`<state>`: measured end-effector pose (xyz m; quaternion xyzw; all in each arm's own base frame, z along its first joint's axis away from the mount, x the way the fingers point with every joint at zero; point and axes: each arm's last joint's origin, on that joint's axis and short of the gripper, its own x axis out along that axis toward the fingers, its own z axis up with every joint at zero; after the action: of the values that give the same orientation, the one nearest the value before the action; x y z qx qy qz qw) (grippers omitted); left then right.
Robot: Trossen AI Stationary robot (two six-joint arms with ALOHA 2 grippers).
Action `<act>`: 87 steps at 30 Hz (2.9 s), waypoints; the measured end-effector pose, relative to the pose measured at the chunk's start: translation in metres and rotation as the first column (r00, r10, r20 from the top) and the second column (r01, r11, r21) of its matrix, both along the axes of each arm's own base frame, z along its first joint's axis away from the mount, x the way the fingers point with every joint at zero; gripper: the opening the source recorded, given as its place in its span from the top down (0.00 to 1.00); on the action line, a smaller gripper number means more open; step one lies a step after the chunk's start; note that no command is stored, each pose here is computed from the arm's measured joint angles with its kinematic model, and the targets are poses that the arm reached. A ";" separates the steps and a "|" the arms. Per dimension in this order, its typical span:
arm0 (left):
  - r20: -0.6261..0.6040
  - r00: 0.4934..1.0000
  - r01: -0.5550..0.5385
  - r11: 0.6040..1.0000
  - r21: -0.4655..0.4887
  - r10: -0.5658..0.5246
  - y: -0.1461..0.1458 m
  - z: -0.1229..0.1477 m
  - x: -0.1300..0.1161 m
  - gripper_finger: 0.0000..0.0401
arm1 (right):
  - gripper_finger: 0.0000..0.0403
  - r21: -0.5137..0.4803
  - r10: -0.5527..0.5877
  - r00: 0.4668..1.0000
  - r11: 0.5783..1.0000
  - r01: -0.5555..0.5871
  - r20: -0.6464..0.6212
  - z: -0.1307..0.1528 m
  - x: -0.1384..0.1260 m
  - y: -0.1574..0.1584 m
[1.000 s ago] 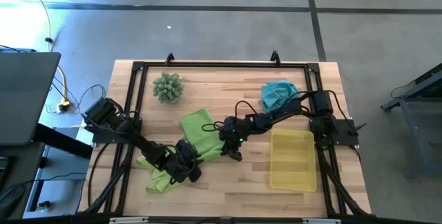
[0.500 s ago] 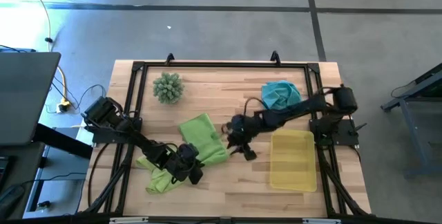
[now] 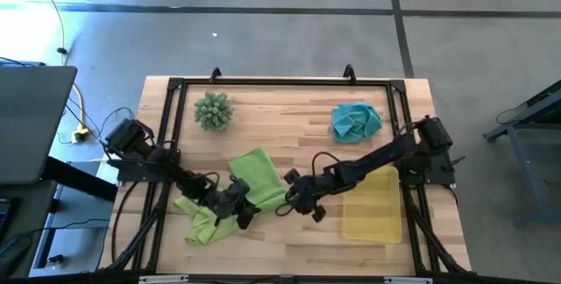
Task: Roll microfiber towels into tight, uniform cylinder then place into a basket
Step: Roll the green cloth
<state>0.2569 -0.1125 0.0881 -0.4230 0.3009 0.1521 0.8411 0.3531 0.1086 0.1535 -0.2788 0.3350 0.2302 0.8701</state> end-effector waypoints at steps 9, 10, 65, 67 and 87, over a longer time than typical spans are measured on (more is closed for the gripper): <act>-0.020 1.000 -0.016 0.999 -0.037 0.015 0.005 0.000 0.002 0.99 | 0.69 -0.127 -0.095 0.995 0.987 0.095 0.002 -0.034 0.007 0.004; -0.019 1.000 -0.015 0.999 -0.036 0.015 0.005 0.000 0.002 0.99 | 0.69 -0.129 -0.094 0.996 0.987 0.093 -0.002 -0.036 0.007 0.005; -0.424 0.863 0.498 0.609 0.617 -0.275 -0.021 0.024 0.046 0.63 | 0.99 0.620 -0.091 0.758 0.517 0.590 -0.646 -0.049 0.016 -0.076; -0.447 0.852 0.511 0.621 0.595 -0.272 -0.021 0.022 0.048 0.63 | 0.99 0.621 -0.091 0.760 0.517 0.588 -0.644 -0.049 0.016 -0.076; -0.381 0.914 0.288 0.886 0.362 -0.141 -0.018 0.014 0.046 0.98 | 0.62 0.474 -0.027 0.968 0.868 0.147 -0.251 0.017 -0.003 -0.065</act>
<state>0.3027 -0.1308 0.1025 -0.1670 0.4499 0.1879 0.8570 0.3505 0.0435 0.1708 -0.0050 0.3793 0.2991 0.8756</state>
